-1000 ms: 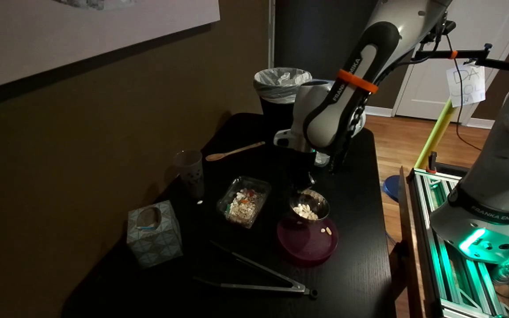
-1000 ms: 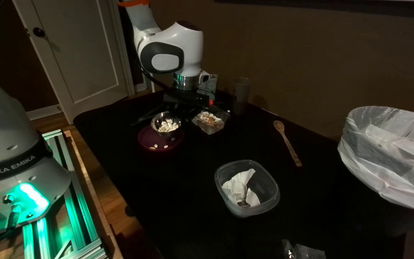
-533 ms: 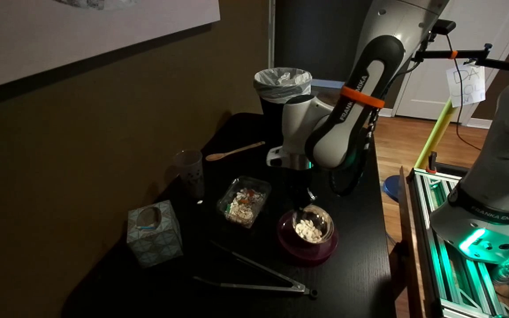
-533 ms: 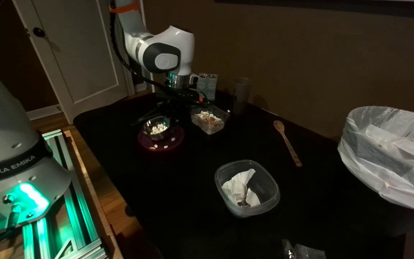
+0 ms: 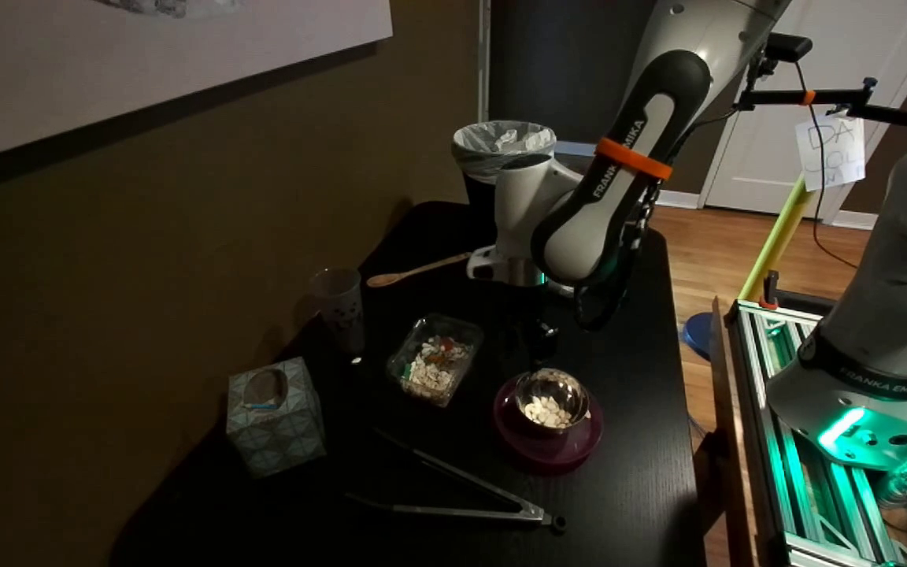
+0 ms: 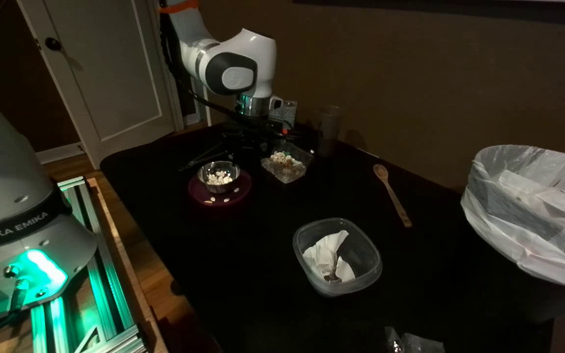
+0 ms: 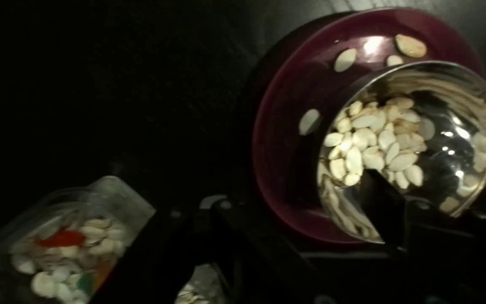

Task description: Place the small silver bowl on the purple lid

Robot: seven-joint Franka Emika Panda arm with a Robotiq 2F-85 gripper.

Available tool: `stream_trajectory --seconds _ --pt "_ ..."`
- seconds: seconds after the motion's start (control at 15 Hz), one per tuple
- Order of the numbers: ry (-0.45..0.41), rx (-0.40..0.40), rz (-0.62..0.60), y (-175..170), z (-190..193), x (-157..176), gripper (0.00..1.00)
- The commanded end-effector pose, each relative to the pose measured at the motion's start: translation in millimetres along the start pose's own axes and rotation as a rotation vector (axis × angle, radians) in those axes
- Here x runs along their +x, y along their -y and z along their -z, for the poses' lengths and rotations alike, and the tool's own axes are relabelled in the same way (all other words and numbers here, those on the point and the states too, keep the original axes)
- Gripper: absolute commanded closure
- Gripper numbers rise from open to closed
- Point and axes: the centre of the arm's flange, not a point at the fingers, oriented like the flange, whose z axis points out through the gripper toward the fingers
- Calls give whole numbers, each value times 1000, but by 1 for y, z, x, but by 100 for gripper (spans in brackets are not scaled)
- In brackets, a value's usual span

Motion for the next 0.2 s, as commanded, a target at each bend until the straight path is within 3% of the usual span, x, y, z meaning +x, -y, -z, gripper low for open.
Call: stream_trajectory --seconds 0.0,0.07,0.13 --pt "-88 -134 -128 -7 36 -44 0" --pt "-114 -177 -161 -12 41 -51 0" --pt "-80 -121 -99 -20 27 -28 8"
